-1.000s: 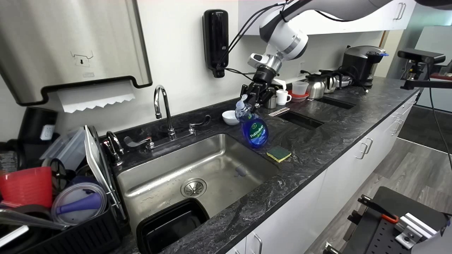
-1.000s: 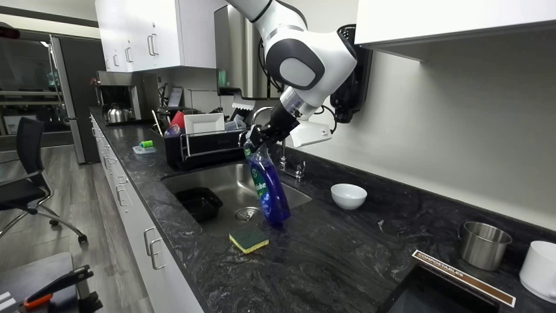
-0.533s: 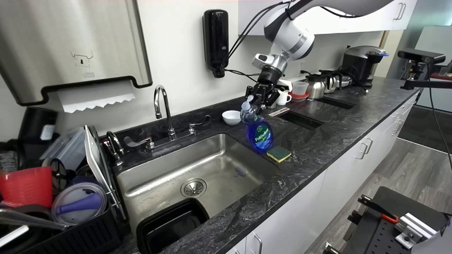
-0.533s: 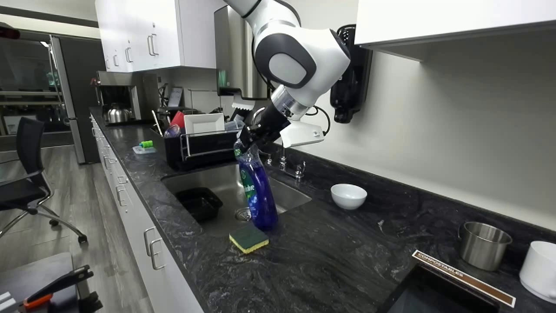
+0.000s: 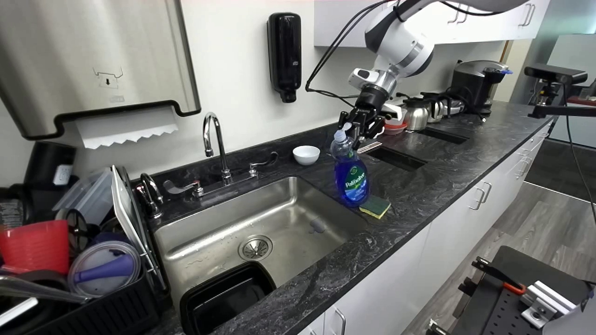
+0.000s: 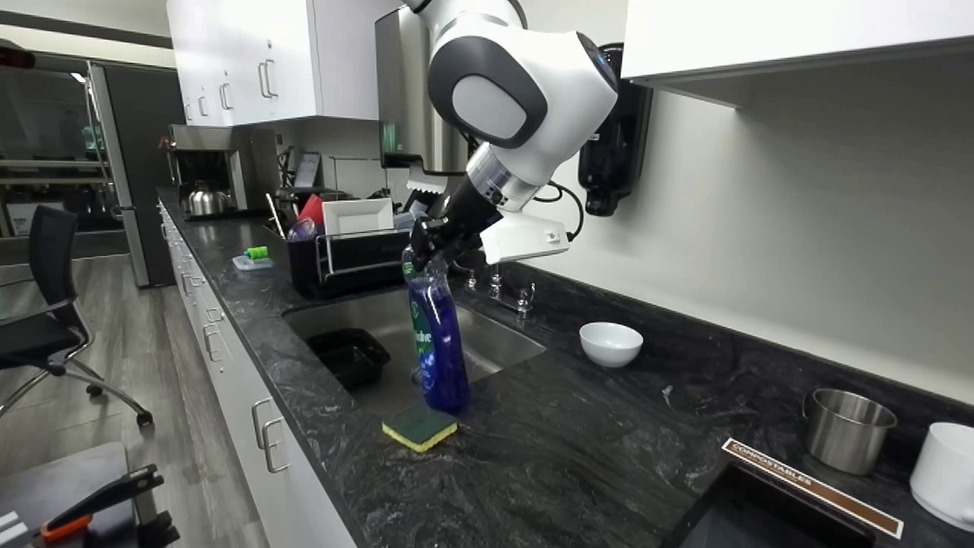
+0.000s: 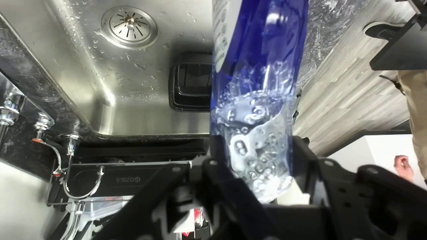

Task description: Pour the liquid soap into the sink

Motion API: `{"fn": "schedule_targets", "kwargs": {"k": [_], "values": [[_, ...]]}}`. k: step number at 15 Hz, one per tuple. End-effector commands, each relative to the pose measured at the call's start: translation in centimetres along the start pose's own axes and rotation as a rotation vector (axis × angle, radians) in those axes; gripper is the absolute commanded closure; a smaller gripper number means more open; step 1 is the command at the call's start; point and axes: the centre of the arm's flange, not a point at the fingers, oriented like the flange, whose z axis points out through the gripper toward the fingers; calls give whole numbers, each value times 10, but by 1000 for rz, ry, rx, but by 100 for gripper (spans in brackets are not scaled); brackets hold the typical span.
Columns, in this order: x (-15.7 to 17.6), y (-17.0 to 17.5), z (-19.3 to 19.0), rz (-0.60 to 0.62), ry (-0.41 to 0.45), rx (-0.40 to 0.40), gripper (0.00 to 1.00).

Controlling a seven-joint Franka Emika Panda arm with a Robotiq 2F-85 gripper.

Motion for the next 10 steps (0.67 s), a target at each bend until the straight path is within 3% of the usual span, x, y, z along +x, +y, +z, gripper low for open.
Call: {"fn": "schedule_targets", "kwargs": {"k": [1,10], "values": [[-3,-21,-15,-10,40,-66,76],[-42,-34,-41,22,86,-156,76]]}}
